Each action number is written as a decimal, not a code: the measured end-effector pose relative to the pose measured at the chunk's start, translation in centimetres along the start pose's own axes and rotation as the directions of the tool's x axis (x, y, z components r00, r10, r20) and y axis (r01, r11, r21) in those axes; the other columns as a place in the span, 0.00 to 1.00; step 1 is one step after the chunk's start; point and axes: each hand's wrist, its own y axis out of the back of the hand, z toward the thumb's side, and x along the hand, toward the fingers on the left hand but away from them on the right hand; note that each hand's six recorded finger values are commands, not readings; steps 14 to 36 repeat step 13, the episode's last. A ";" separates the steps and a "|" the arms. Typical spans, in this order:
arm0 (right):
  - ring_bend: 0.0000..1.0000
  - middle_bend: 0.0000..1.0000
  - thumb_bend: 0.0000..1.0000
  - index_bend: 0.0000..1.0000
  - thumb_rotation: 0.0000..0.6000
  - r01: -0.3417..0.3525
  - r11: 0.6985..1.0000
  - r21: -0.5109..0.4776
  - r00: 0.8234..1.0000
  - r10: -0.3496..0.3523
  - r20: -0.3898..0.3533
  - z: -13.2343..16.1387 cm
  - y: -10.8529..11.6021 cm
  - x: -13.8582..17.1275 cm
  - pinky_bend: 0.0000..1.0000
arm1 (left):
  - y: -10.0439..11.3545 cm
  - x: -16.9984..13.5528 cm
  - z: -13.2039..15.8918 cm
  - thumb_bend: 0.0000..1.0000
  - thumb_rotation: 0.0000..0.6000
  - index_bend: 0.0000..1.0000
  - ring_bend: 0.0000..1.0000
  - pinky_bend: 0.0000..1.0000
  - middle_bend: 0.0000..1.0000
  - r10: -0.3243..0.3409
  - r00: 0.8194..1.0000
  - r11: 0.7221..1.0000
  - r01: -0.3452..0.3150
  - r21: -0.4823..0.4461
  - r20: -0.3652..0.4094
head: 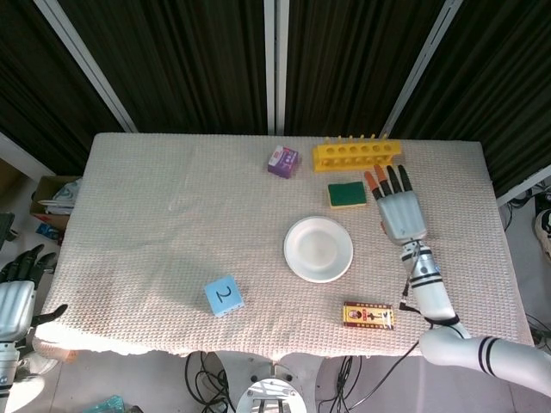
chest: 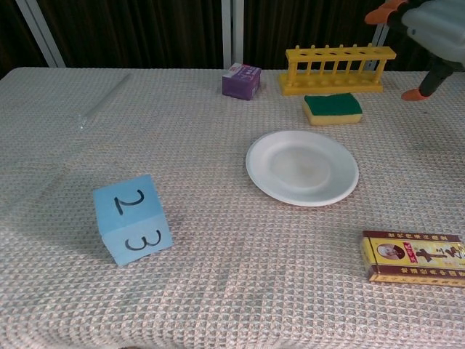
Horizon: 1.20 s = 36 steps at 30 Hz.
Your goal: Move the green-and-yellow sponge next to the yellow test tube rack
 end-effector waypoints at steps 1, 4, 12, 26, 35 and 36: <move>0.00 0.07 0.10 0.00 1.00 0.021 1.000 -0.014 1.000 -0.021 0.018 -1.2 0.5 1.3 0.00 | 0.1 0.0 0.1 0.00 1.00 0.17 0.08 0.16 0.07 0.007 1.000 1.000 -0.007 0.002 0.000; 0.00 0.08 0.13 0.00 1.00 0.077 0.995 -0.066 0.994 -0.071 0.078 -5.0 1.5 6.1 0.00 | 0.5 0.2 0.4 0.00 1.00 0.17 0.08 0.16 0.07 0.034 0.999 0.999 -0.034 0.002 0.002; 0.00 0.09 0.16 0.00 1.00 0.116 0.968 -0.222 0.983 -0.080 0.163 -10.1 1.3 16.9 0.00 | 0.8 0.4 1.8 0.00 1.00 0.17 0.08 0.16 0.07 0.062 0.998 0.998 -0.063 0.026 0.024; 0.00 0.09 0.16 0.00 1.00 0.119 0.966 -0.230 0.983 -0.082 0.164 -10.3 1.2 17.7 0.00 | 0.9 0.4 2.0 0.00 1.00 0.17 0.08 0.16 0.07 0.063 0.998 0.998 -0.064 0.027 0.029; 0.00 0.09 0.16 0.00 1.00 0.119 0.966 -0.230 0.983 -0.082 0.164 -10.3 1.2 17.7 0.00 | 0.9 0.4 2.0 0.00 1.00 0.17 0.08 0.16 0.07 0.063 0.998 0.998 -0.064 0.027 0.029; 0.00 0.09 0.16 0.00 1.00 0.119 0.966 -0.230 0.983 -0.082 0.164 -10.3 1.2 17.7 0.00 | 0.9 0.4 2.0 0.00 1.00 0.17 0.08 0.16 0.07 0.063 0.998 0.998 -0.064 0.027 0.029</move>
